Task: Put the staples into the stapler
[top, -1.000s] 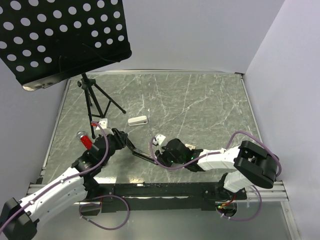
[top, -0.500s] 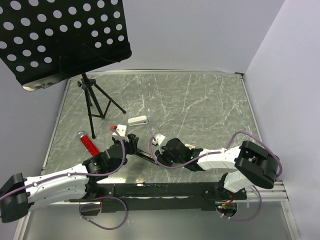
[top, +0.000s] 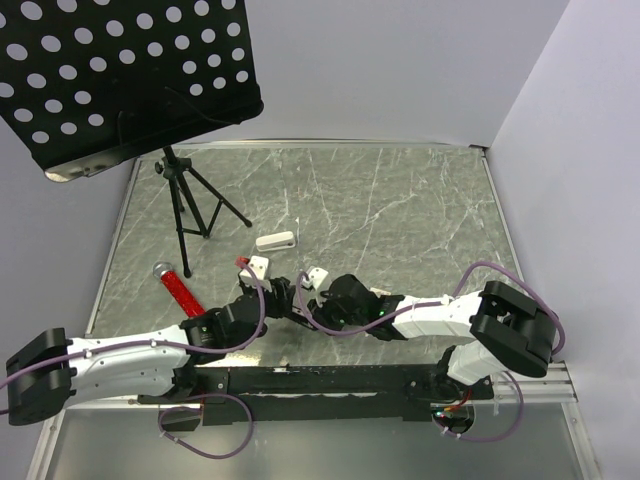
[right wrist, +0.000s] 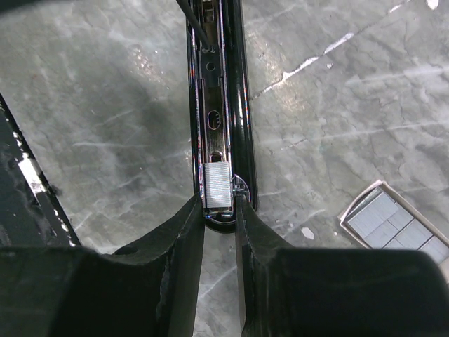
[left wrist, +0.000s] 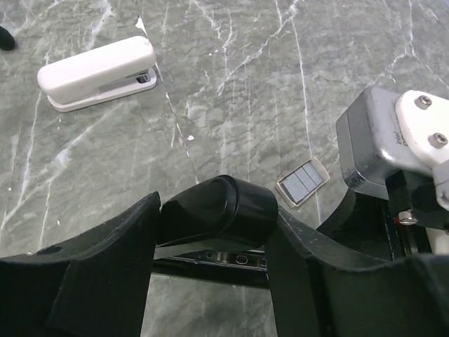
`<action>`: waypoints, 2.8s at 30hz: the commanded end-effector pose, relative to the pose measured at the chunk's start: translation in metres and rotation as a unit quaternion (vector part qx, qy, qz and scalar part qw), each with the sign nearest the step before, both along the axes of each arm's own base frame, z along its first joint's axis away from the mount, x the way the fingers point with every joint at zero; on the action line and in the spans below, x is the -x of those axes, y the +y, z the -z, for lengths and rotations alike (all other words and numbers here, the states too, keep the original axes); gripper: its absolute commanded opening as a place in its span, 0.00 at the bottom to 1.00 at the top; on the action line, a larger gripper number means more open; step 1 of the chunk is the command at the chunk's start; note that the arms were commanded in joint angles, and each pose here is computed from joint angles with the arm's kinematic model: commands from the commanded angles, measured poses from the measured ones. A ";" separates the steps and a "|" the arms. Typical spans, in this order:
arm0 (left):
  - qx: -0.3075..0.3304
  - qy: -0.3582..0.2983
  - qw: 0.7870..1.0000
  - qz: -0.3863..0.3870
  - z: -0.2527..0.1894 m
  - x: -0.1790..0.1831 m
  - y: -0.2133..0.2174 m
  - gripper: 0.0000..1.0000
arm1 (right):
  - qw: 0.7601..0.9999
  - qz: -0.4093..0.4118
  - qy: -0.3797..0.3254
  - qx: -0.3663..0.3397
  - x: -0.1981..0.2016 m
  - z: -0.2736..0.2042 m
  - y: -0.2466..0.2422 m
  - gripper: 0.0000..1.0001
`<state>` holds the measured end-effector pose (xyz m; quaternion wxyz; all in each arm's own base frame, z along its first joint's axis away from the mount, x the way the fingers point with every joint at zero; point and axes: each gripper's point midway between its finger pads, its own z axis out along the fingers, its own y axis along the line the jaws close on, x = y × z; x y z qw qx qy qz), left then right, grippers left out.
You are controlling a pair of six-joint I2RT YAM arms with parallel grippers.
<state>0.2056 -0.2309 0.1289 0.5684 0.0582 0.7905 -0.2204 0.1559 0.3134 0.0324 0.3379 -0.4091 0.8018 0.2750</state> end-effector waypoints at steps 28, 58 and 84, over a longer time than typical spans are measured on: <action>0.074 0.053 0.993 0.074 0.000 0.032 -0.037 0.86 | 0.997 0.009 -0.024 -0.079 -0.012 -0.038 0.029 0.18; 0.071 -0.076 0.969 -0.226 -0.119 -0.046 0.158 0.99 | 0.992 0.021 0.024 0.118 -0.005 -0.084 -0.013 0.79; 0.047 -0.139 0.947 -0.285 -0.138 -0.037 0.194 0.99 | 0.953 -0.041 0.073 0.290 -0.014 -0.014 0.026 0.09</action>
